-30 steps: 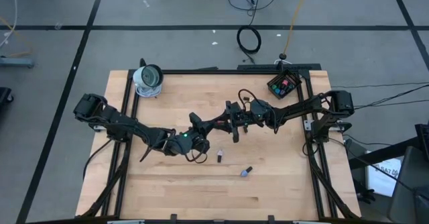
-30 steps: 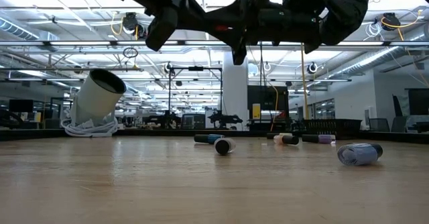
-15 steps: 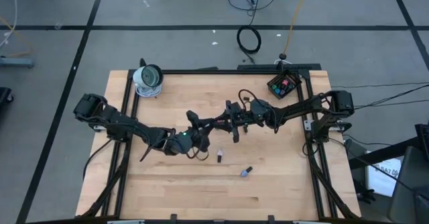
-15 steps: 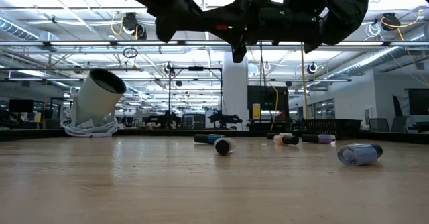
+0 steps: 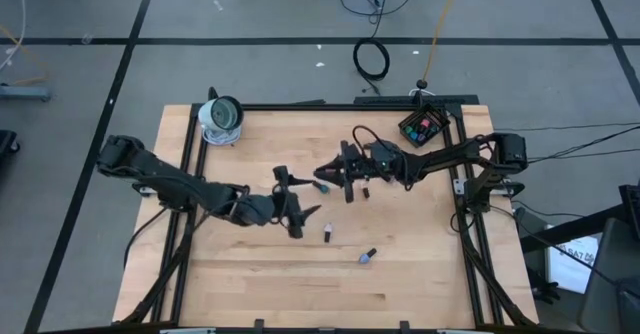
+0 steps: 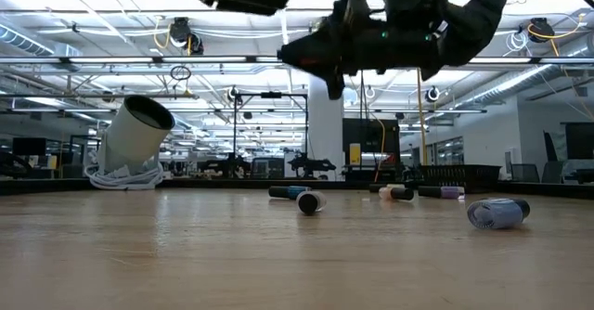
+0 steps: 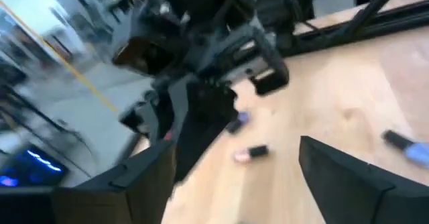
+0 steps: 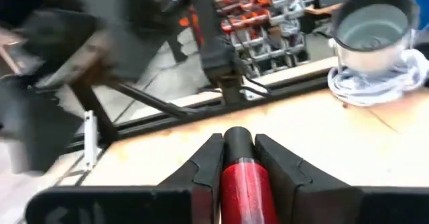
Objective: Pick & Place Nail Polish
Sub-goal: Put the red nail polish into the black bin
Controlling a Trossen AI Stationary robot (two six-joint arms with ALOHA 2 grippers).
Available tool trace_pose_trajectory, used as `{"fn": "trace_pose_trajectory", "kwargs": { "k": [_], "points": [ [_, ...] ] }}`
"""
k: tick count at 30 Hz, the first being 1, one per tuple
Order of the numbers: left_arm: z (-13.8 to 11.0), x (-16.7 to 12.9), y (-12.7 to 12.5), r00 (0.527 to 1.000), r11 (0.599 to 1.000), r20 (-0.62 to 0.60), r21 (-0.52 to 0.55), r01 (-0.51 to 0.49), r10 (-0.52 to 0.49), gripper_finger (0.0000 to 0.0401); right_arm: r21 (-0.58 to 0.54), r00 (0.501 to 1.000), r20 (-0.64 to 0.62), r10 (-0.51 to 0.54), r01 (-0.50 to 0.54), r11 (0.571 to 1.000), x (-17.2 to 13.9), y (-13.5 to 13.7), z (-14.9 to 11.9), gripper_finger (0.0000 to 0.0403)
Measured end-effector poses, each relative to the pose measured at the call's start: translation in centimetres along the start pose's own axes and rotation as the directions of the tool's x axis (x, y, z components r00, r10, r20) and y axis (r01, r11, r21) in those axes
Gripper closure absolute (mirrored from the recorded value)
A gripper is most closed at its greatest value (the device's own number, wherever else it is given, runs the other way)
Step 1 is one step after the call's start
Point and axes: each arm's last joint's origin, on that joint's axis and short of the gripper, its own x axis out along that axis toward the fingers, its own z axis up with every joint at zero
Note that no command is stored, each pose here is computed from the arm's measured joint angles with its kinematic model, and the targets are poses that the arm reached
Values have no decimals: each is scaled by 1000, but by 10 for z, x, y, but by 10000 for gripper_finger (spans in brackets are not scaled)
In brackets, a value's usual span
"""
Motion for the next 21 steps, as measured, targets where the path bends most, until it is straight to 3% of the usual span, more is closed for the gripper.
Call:
{"fn": "trace_pose_trajectory", "kwargs": {
  "k": [3, 6, 11, 16, 21],
  "points": [
    [4, -13, 11, 999, 997, -14, -55, 49, -50, 77, -14, 1000, 2, -8, 8, 1000, -4, -5, 7, 346],
    [3, -31, 22, 991, 994, -70, -12, 112, -112, 67, -25, 997, -47, -56, 55, 998, -9, -13, 7, 346],
    [-2, -52, 43, 991, 990, -78, -104, 100, -108, 62, -77, 990, -106, -95, 87, 993, -24, -13, 23, 346],
    [-27, -69, 59, 987, 969, 29, -187, 162, -160, 61, -138, 956, -202, -211, 186, 973, -49, -8, 36, 346],
    [-72, -77, 67, 975, 949, 123, -232, 212, -187, 61, -218, 870, -243, -428, 381, 898, -78, 0, 38, 346]
  ]
}}
